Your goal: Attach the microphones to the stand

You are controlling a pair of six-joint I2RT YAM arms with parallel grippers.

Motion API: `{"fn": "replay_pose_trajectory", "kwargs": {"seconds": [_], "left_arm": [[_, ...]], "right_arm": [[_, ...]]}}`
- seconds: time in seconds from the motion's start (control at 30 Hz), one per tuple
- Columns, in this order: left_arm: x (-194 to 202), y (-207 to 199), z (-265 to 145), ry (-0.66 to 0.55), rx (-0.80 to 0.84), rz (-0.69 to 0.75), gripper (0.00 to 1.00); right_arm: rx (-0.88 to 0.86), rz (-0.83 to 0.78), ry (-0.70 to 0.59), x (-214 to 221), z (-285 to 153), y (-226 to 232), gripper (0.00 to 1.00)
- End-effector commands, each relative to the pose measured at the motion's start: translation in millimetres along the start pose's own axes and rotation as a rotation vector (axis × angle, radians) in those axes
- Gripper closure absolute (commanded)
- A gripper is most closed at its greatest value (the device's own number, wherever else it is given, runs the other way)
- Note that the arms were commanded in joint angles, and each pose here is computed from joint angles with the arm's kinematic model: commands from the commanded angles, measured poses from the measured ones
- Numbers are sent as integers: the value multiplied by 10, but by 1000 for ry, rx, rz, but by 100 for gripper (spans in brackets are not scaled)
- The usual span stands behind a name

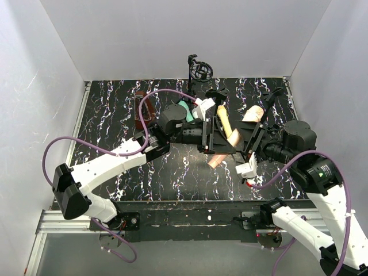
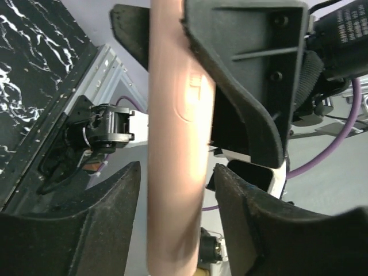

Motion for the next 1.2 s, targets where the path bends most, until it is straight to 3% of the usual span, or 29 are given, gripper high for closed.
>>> {"fn": "replay_pose_trajectory", "kwargs": {"seconds": [0.0, 0.1, 0.13, 0.2, 0.23, 0.27, 0.33, 0.63, 0.7, 0.87, 1.17], "left_arm": [[-38, -41, -23, -6, -15, 43, 57], [-14, 3, -21, 1, -31, 54, 95], [2, 24, -27, 0, -39, 59, 100], [28, 43, -78, -23, -63, 84, 100], [56, 60, -129, -39, -79, 101, 100], [68, 68, -185, -65, -100, 126, 100], [105, 76, -326, -131, -134, 166, 100], [198, 58, -836, -380, -201, 371, 100], [205, 67, -888, -415, -199, 440, 100], [174, 43, -923, -450, -178, 592, 100], [101, 101, -1118, -606, -271, 725, 100]], "right_arm": [[117, -133, 3, -54, -61, -195, 99], [133, -120, -35, -112, -70, -159, 90], [140, -114, -56, -138, -65, -150, 81], [173, -86, -96, -186, -72, -147, 45], [189, -80, -119, -215, -74, -152, 32], [201, -68, -136, -240, -85, -142, 22], [223, -38, -168, -292, -118, -134, 14], [221, 152, -454, -736, -313, 137, 12], [223, 325, -481, -741, -336, 78, 12], [217, 992, -472, -641, -365, -360, 18], [-11, 1629, -545, -714, -118, -479, 18]]}}
Point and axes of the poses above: each gripper's point midway between its finger pads, its own z axis out along the fingers, its own y axis along the line the jaws close on, x = y × z, the point moved 7 cm from there along -z, back along the fingers, and after that the axes turned 13 degrees about z, right-handed, at the moved point
